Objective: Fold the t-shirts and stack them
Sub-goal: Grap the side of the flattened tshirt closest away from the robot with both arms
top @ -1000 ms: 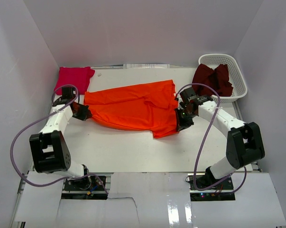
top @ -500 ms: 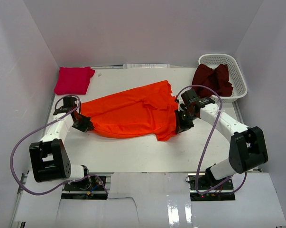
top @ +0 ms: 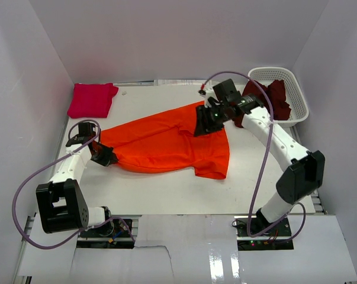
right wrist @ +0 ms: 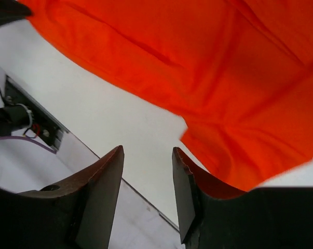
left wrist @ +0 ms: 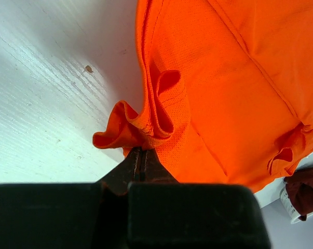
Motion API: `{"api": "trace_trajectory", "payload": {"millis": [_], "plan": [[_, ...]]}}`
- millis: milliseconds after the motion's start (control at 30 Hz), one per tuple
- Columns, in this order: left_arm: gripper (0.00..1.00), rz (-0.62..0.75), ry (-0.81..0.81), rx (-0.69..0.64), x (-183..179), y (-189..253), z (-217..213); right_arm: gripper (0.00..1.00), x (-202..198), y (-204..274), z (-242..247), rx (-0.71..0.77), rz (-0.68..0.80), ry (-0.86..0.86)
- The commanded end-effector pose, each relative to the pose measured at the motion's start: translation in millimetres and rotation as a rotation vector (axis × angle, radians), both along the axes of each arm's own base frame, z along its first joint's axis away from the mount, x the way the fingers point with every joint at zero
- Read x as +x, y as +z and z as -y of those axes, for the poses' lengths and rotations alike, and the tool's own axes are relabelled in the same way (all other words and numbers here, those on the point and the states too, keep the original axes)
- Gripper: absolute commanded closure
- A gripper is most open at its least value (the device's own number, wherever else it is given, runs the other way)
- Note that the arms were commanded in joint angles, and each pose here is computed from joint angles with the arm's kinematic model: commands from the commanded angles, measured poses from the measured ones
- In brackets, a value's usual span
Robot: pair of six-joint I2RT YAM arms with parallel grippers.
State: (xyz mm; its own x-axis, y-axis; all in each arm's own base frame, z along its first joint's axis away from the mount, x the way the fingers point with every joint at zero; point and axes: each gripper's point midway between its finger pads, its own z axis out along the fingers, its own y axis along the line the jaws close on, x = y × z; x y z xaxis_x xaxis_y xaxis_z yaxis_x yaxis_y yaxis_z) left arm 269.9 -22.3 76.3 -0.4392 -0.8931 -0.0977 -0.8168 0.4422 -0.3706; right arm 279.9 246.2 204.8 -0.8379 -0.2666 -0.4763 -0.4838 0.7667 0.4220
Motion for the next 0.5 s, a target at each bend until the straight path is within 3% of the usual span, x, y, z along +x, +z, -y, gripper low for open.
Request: {"api": "trace_trajectory", "payload": {"millis": [0, 300, 467], "plan": [[1.00, 0.029, -0.004, -0.014, -2, 5, 2, 0.51, 2, 8, -64, 0.107, -0.029, 0.154], [1.00, 0.030, -0.006, -0.019, -2, 2, 3, 0.55, 7, -34, -187, 0.201, -0.171, 0.388], [1.00, 0.027, -0.011, -0.027, -3, 1, 5, 0.56, 9, -38, -233, 0.359, -0.247, 0.459]]}}
